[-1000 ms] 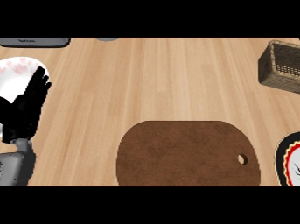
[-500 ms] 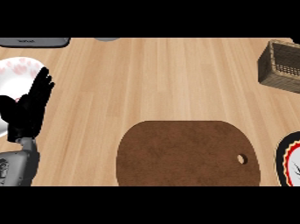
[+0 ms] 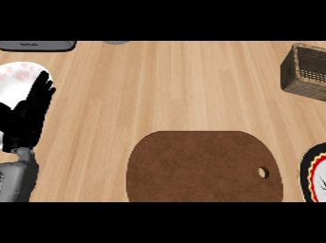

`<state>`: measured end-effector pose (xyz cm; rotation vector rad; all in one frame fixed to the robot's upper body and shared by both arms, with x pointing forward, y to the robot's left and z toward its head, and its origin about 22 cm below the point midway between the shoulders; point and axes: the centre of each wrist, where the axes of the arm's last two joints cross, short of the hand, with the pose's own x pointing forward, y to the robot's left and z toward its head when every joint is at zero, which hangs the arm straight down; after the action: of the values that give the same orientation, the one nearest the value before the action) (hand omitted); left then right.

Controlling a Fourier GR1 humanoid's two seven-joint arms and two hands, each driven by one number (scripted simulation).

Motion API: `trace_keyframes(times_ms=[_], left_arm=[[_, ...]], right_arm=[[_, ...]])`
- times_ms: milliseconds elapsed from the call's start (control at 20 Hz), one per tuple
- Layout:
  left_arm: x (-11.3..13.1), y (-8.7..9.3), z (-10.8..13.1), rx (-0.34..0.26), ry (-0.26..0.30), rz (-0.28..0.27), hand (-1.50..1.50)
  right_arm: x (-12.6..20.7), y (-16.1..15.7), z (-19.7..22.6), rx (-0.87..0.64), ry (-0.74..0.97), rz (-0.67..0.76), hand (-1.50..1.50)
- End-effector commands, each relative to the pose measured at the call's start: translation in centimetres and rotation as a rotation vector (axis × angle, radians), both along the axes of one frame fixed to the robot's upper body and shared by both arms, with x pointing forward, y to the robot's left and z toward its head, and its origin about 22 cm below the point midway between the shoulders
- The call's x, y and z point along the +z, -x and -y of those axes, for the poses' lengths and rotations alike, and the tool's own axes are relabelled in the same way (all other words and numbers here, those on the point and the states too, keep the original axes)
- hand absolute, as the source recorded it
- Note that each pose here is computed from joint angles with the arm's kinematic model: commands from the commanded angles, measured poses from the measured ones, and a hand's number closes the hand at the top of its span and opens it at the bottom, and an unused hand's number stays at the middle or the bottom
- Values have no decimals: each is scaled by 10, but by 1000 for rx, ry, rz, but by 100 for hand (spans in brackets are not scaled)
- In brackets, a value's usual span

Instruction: Pick the tomato from the cutting board and place it in the basket

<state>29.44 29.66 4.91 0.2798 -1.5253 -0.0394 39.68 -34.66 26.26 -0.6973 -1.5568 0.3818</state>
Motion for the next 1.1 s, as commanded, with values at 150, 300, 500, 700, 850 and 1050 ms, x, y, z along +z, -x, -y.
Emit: trace_keyframes(times_ms=[150, 300, 500, 700, 850, 1050], left_arm=[[-5, 7, 6, 6, 4, 3, 0], [0, 7, 9, -16, -3, 9, 0], [7, 2, 13, -20, 9, -4, 0], [-4, 0, 14, -17, -3, 17, 0], [-1, 5, -1, -11, 1, -17, 0], [-18, 1, 15, -14, 0, 1, 0]], right_arm=[[-27, -7, 41, 22, -84, -18, 150], [22, 6, 25, 47, 489, 36, 150], [10, 7, 26, 97, 678, 173, 150], [-3, -4, 42, 56, 775, 242, 150], [8, -19, 27, 56, 767, 237, 150], [6, -33, 20, 40, 774, 200, 150]])
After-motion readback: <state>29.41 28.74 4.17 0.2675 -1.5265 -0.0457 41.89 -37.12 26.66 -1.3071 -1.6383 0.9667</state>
